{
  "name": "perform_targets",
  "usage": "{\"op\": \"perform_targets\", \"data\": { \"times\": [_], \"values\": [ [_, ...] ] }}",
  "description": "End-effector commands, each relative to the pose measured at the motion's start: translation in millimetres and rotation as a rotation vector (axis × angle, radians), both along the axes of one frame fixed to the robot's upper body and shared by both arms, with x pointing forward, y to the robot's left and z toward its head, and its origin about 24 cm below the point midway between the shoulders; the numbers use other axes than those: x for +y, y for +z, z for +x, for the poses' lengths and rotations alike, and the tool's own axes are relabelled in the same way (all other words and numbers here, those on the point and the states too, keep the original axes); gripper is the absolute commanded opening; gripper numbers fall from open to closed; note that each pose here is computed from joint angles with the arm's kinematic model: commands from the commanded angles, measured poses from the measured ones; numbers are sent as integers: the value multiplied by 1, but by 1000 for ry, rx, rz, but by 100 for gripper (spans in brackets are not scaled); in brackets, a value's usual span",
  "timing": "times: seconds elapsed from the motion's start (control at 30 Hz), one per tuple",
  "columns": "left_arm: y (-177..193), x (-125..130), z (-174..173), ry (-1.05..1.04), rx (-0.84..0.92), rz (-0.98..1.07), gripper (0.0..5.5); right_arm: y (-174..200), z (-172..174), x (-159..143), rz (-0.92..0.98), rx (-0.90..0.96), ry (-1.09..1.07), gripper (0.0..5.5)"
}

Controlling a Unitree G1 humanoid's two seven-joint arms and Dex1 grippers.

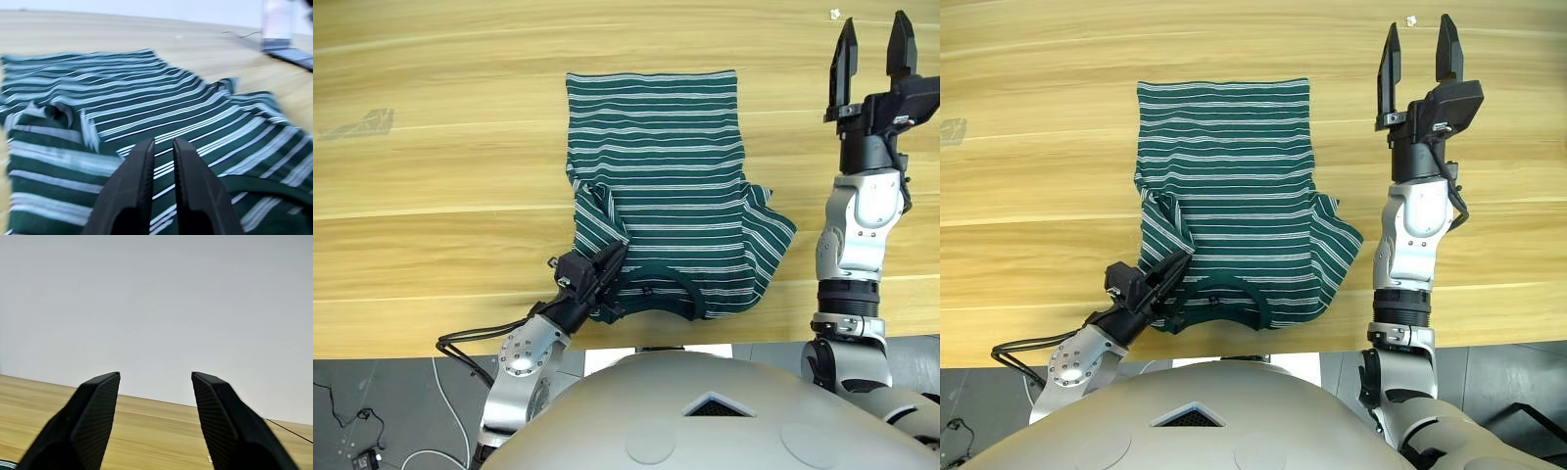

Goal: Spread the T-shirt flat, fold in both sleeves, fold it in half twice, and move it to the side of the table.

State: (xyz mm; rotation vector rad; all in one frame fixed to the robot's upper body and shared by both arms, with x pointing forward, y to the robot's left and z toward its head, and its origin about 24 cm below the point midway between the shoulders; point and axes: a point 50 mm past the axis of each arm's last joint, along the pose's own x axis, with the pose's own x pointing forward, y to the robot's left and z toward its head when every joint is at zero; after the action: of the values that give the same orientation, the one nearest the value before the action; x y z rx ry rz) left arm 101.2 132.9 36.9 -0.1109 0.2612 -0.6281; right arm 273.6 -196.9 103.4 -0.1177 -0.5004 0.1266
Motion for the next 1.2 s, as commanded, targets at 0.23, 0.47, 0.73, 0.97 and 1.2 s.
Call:
{"op": "perform_targets", "data": {
  "times": [0.23,0.47,0.73,0.97,1.2],
  "values": [
    [3,-2,-6,-88,-5,19,121,-5,1,2,-16,33,24,270],
    [58,23,24,163,-243,-188,121,-32,-41,-27,267,387,197,270],
    [62,115,53,711,-289,-157,121,-80,-109,-48,473,954,239,270],
    [52,124,54,797,-259,-112,121,-92,-125,-47,412,1120,202,270],
    [46,119,50,799,-239,-96,125,-99,-131,-44,383,1186,236,236]
  ]
}}
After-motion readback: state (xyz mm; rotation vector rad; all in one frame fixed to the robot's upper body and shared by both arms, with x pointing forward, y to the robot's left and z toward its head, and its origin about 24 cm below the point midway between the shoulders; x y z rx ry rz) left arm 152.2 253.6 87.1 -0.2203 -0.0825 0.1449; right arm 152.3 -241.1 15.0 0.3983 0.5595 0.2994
